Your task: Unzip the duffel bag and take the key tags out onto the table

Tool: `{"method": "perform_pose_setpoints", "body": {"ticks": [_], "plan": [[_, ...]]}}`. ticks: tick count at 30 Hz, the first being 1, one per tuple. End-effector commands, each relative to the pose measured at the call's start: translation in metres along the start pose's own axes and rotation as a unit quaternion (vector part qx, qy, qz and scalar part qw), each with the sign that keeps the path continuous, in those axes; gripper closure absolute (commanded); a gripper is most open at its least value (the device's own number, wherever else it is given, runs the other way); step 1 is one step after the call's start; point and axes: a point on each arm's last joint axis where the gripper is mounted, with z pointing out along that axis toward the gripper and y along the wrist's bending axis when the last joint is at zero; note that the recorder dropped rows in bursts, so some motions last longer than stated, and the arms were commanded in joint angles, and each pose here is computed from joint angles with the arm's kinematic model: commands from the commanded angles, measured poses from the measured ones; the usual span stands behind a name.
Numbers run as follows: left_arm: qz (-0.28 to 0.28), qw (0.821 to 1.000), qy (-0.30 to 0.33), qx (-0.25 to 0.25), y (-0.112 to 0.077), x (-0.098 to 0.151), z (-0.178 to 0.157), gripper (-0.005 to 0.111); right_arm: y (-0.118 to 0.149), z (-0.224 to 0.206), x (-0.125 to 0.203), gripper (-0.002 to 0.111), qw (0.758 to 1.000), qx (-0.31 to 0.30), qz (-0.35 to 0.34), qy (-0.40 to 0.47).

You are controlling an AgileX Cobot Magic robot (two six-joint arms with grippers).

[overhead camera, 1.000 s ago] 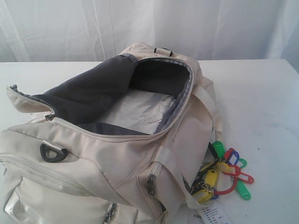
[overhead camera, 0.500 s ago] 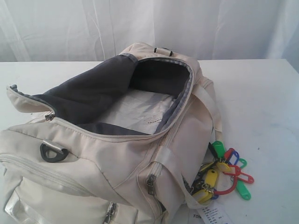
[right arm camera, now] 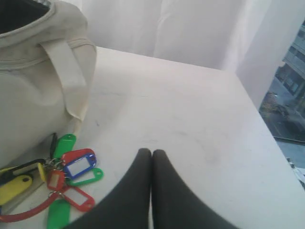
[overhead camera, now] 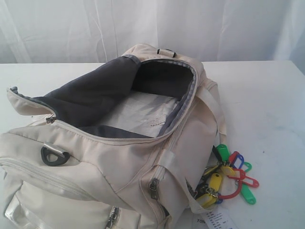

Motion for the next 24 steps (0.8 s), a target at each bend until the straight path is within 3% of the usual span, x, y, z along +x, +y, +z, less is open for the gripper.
{"method": "perform_pose_setpoints", "body": {"ticks": [1, 12, 24], "plan": [[-0.007, 1.000, 0.000, 0.005, -0.0007, 0.0009, 0.0002, 0.107, -0.0050, -0.0002, 0.0004, 0.108, 0.999, 0.045, -0.001, -0.002], [-0.007, 1.000, 0.000, 0.005, -0.0007, 0.0009, 0.0002, 0.107, -0.0010, 0.0000, 0.0004, 0.108, 1.000, 0.013, 0.020, -0.004], [-0.007, 1.000, 0.000, 0.005, -0.0007, 0.0009, 0.0002, 0.107, -0.0040, -0.0001, 0.0005, 0.108, 0.999, 0.039, 0.019, -0.002]]}}
